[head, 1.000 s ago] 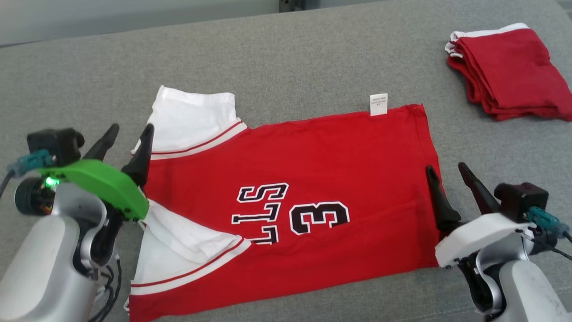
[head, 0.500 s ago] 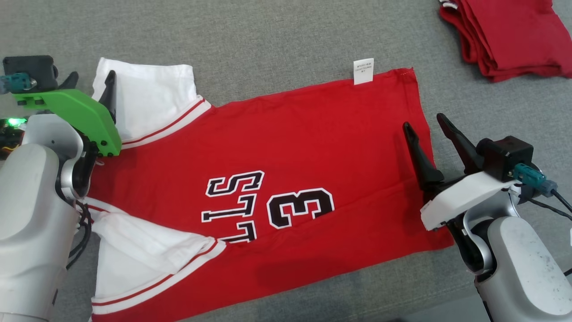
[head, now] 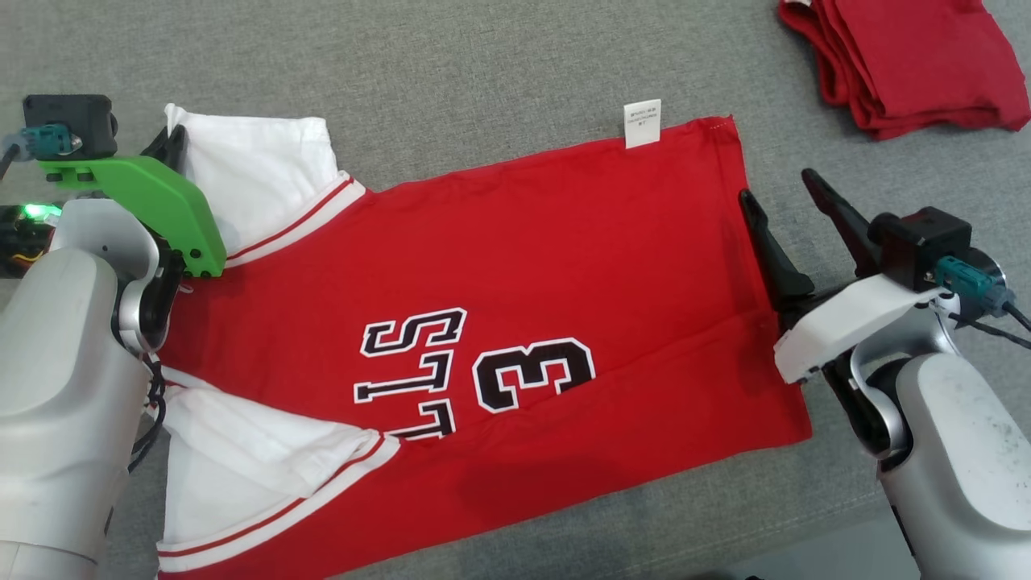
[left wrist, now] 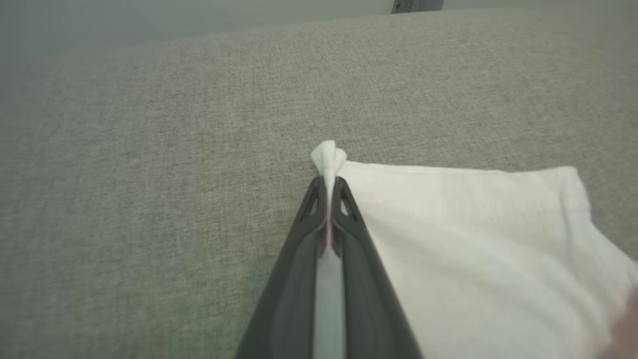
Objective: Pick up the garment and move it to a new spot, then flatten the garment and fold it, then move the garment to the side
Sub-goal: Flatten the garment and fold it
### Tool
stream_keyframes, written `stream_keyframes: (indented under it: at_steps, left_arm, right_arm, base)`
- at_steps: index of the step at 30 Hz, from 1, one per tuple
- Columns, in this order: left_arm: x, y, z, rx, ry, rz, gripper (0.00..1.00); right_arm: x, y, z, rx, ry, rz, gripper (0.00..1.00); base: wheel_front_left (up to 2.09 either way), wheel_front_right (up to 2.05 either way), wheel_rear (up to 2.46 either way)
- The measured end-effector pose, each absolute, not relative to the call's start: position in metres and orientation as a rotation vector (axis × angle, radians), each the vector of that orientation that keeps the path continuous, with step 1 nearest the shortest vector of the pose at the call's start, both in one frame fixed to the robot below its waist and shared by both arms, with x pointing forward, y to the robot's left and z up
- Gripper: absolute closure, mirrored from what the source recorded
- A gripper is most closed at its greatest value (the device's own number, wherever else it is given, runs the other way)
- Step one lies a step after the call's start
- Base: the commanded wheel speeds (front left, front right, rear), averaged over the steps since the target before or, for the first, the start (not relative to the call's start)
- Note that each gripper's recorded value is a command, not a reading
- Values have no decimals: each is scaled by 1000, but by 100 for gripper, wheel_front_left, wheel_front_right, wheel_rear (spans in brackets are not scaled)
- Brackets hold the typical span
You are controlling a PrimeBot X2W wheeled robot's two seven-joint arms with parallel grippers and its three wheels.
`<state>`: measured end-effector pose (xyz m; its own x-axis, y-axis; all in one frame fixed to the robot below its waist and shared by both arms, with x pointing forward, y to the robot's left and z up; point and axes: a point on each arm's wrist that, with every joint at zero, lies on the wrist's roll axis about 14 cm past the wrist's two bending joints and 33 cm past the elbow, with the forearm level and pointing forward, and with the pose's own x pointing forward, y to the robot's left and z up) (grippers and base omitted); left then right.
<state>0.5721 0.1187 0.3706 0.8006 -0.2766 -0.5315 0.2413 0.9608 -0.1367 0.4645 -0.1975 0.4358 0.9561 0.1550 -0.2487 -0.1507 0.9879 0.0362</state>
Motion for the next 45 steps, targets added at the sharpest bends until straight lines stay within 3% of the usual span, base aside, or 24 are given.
stream_keyframes:
  at_steps: [10,21,22,23,26,27,28,40,45]
  left_arm:
    - [570,122,417,-105,391,-296,100]
    - [550,133,434,-124,336,-277,100]
    - [548,135,435,-123,335,-273,100]
    - [547,135,436,-125,332,-273,100]
    - [546,136,438,-126,325,-271,100]
    - [546,136,439,-127,321,-273,100]
    - [545,136,440,-128,319,-272,100]
    - [530,142,474,-149,167,-275,100]
    - [500,146,486,-189,116,-259,100]
  right_arm:
    - [502,-202,426,-128,337,209,0]
    - [525,-189,391,-255,494,298,0]
    - [526,-188,389,-259,504,304,40]
    - [528,-188,388,-263,510,307,56]
    - [529,-187,386,-260,522,314,80]
    - [528,-186,386,-260,525,318,96]
    - [527,-187,385,-260,530,319,100]
    - [535,-186,426,-227,345,326,100]
    - [517,-182,440,-179,265,335,100]
  base:
    - [0,0,0]
    - [0,0,0]
    - [0,0,0]
    - [0,0,0]
    - [0,0,0]
    - [0,0,0]
    - [0,0,0]
    - [0,0,0]
    - [0,0,0]
